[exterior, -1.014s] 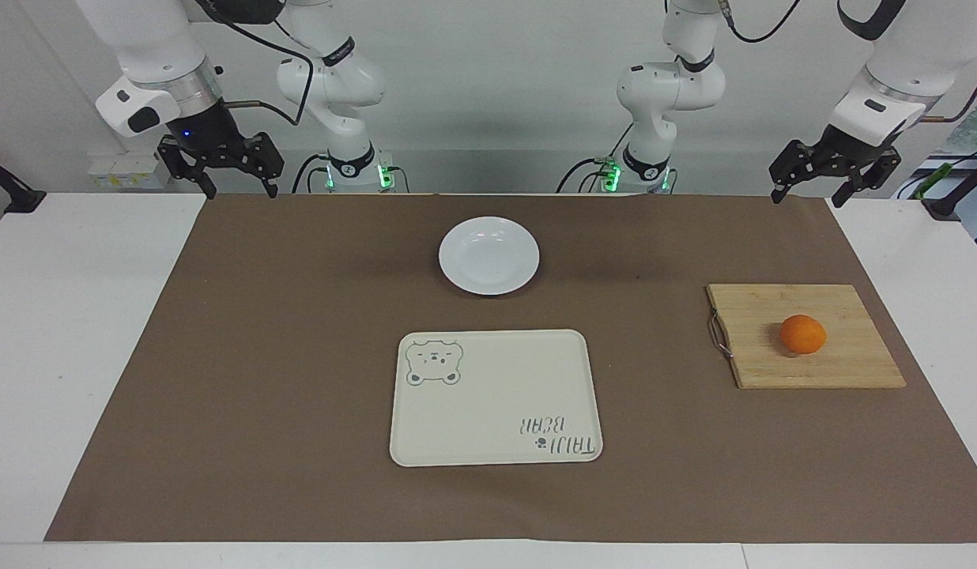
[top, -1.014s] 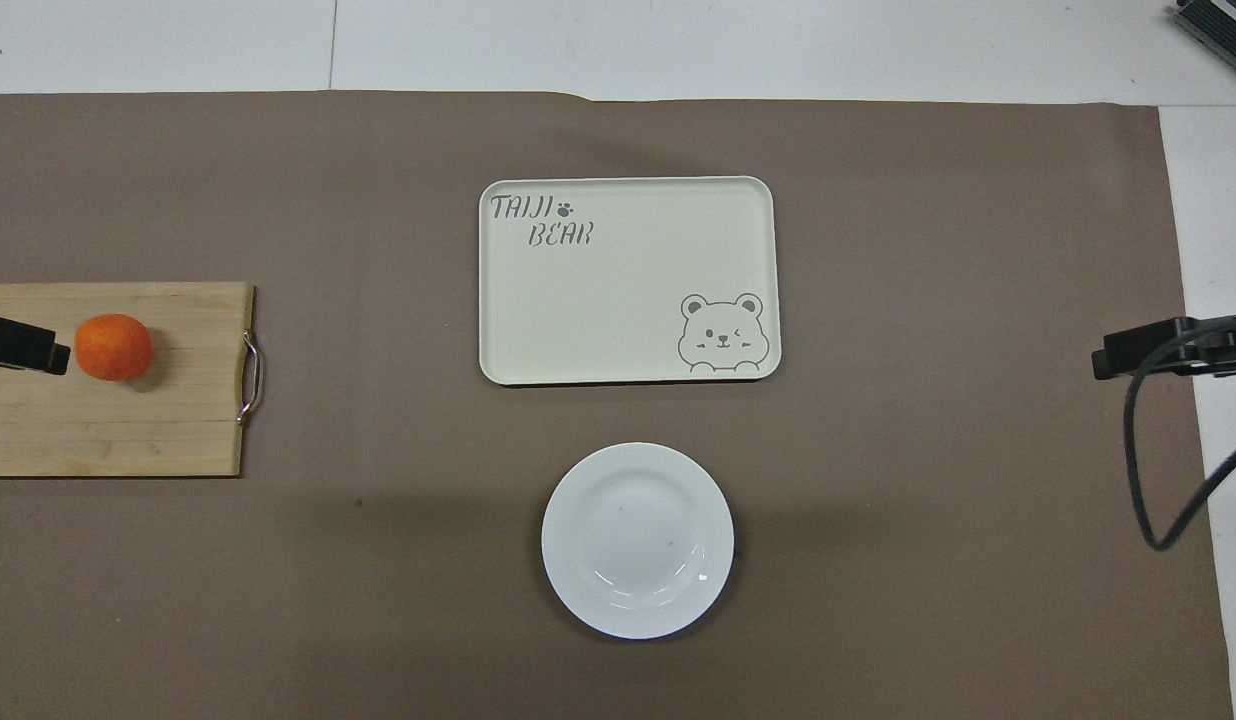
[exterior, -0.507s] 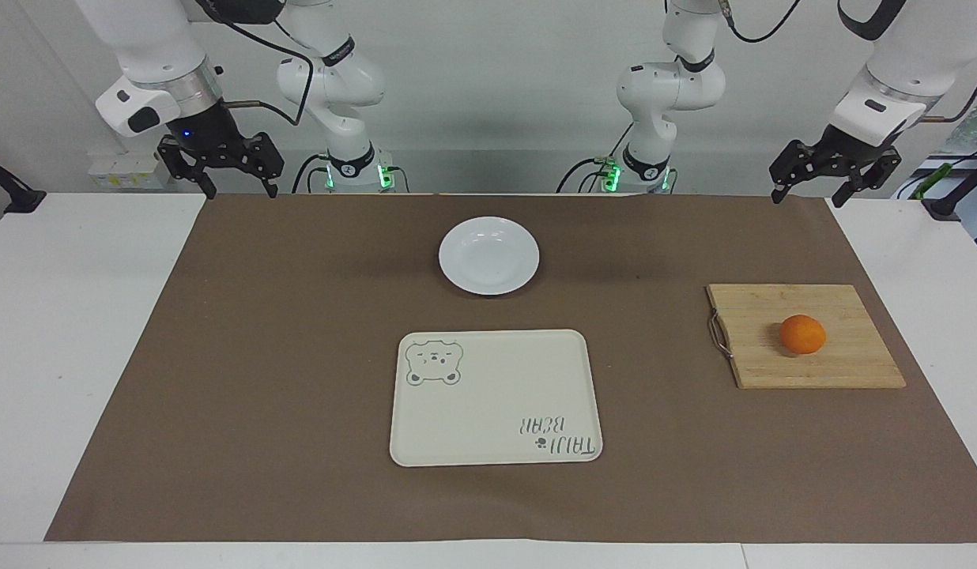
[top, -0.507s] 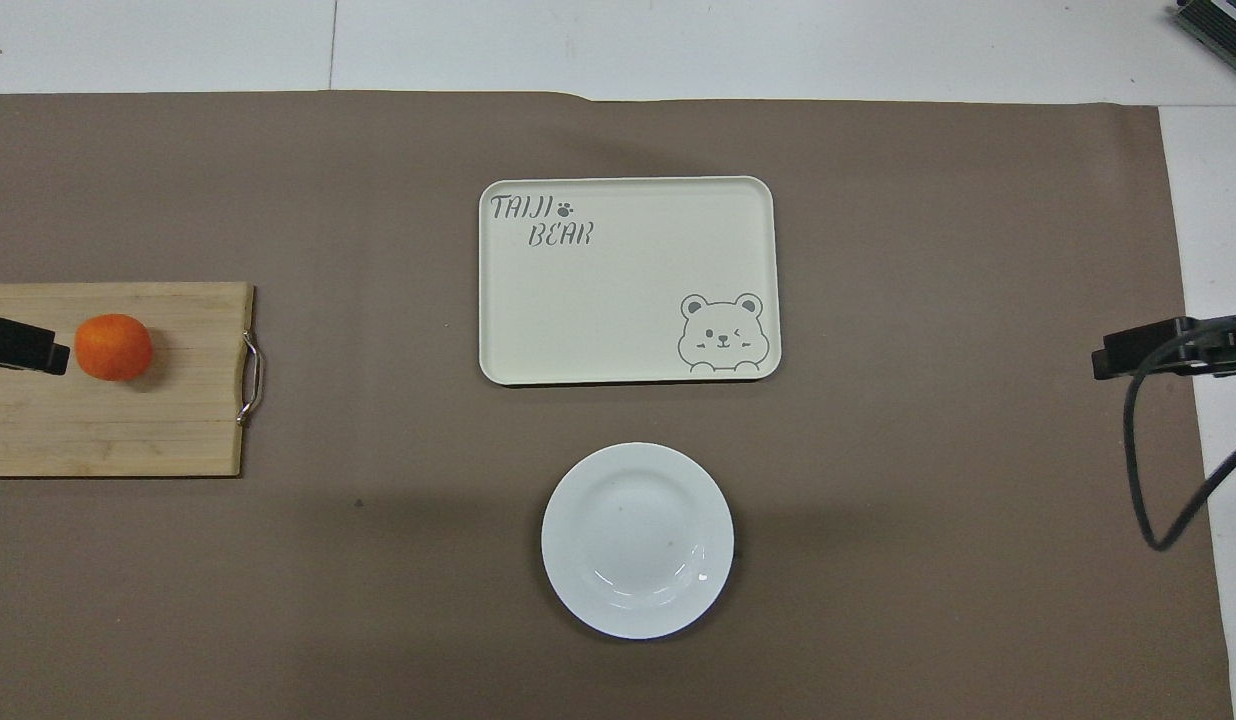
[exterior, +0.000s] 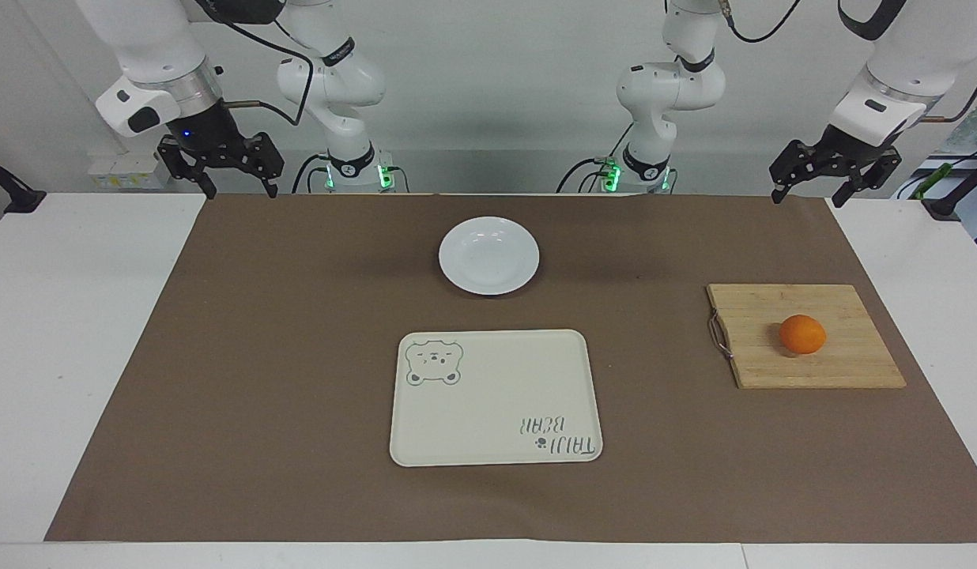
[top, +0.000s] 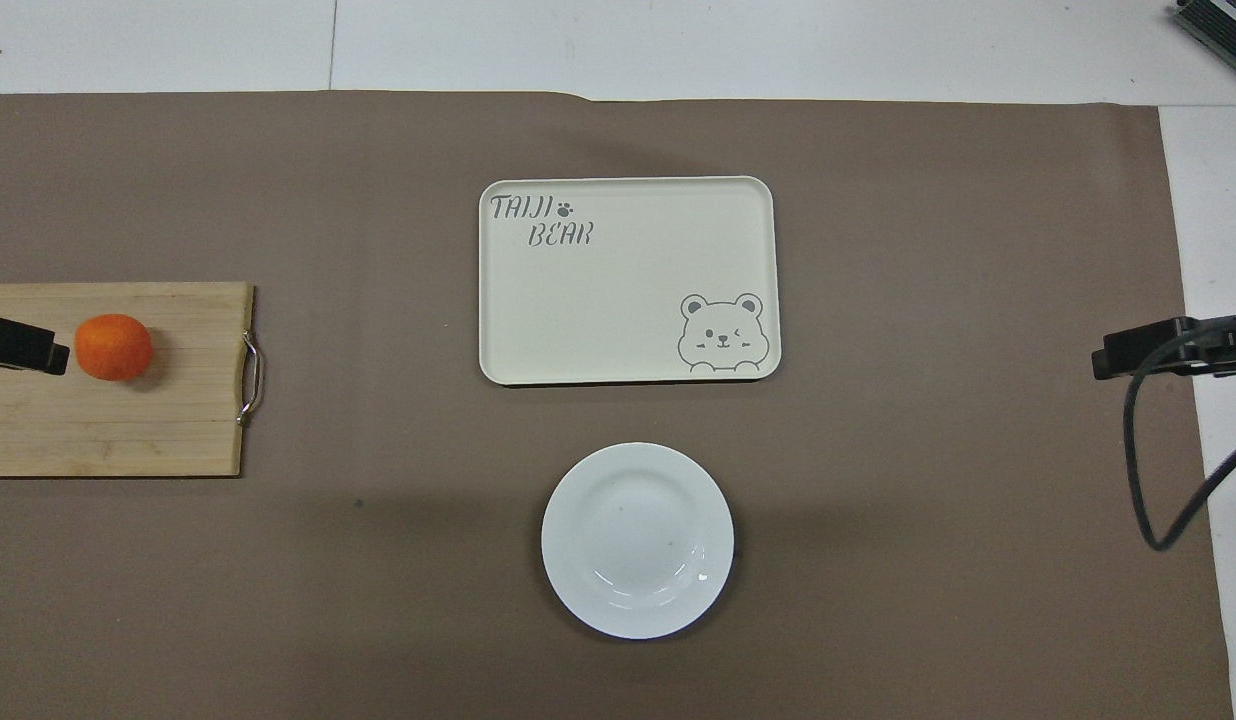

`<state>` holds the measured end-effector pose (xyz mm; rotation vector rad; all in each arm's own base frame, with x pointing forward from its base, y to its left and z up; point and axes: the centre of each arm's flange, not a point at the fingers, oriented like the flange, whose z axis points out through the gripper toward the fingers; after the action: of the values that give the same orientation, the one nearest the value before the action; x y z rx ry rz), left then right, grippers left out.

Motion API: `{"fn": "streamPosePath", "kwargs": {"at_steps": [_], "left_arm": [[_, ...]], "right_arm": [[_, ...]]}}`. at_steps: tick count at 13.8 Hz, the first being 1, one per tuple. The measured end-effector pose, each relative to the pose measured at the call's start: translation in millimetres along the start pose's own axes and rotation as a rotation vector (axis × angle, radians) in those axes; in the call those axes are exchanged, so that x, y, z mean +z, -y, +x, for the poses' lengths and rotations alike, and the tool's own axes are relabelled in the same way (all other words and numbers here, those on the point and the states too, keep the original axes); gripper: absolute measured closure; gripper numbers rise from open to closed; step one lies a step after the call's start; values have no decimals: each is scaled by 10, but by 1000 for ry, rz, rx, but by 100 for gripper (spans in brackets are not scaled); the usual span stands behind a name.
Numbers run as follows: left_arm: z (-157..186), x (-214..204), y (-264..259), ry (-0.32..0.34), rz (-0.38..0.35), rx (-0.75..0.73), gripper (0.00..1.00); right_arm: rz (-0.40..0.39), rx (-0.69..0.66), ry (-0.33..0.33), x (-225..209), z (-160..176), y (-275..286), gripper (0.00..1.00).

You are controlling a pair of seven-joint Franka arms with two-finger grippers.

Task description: Place orange and plate with both arms

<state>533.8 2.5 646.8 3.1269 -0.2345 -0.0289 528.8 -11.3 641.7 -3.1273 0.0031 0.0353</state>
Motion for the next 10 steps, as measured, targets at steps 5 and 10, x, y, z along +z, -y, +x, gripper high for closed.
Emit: {"fn": "streamPosePath", "kwargs": {"at_steps": [5,10], "left_arm": [[-1,0,8,0,0,0,0],[-7,2,28,2,-1,-4,0]], "right_arm": [[0,0,0,0,0,0,0],[0,0,0,0,0,0,0]]}}
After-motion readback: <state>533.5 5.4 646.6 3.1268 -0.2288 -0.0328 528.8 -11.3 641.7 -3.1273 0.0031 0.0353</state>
